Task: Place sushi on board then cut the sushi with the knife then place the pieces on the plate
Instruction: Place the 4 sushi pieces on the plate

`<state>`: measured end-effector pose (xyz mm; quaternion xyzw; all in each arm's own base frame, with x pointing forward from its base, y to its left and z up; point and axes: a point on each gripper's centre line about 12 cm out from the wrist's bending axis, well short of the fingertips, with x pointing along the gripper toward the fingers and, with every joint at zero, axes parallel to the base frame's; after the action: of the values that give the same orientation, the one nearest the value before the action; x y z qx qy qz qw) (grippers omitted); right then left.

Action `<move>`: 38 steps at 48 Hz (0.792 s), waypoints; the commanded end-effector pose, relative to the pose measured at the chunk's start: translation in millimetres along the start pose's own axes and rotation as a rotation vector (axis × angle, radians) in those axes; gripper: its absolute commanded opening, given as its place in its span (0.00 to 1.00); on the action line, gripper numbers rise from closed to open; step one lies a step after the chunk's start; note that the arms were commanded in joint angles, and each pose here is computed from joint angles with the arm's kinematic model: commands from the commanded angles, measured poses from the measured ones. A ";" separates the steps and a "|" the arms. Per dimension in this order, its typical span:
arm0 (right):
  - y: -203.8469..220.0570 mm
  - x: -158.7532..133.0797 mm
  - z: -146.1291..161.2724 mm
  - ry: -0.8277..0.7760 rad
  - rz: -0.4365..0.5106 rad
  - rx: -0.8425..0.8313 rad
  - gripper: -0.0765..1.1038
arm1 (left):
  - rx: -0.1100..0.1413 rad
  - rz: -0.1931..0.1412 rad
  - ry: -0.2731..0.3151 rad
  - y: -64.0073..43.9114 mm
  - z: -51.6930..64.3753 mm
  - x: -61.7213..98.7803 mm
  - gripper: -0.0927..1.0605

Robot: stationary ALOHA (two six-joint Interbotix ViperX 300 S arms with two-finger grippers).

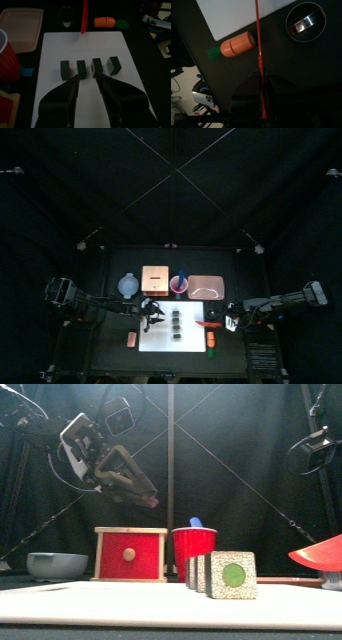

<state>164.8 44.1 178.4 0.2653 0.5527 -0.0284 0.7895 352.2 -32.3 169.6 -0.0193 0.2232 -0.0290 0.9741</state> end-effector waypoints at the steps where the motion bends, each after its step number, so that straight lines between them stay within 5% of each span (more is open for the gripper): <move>1: -0.2 1.5 -1.7 0.021 0.003 0.031 0.36 | -0.009 0.007 -0.039 2.9 9.5 -3.9 0.72; 10: -5.3 5.5 -8.3 0.056 -0.017 0.081 0.46 | -0.011 0.014 -0.025 5.4 4.6 -4.5 0.72; 24: -3.5 -4.3 -3.7 0.072 -0.053 0.063 0.75 | -0.012 0.018 -0.016 7.3 0.4 -6.0 0.72; 38: -2.7 -35.8 35.4 -0.078 -0.165 -0.048 0.77 | -0.022 0.043 -0.022 16.4 -0.5 -10.2 0.71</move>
<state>169.6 24.0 202.2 0.2183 0.5678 -0.0826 0.7894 341.4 -20.6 160.8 -0.0227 0.2356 -0.0132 0.9715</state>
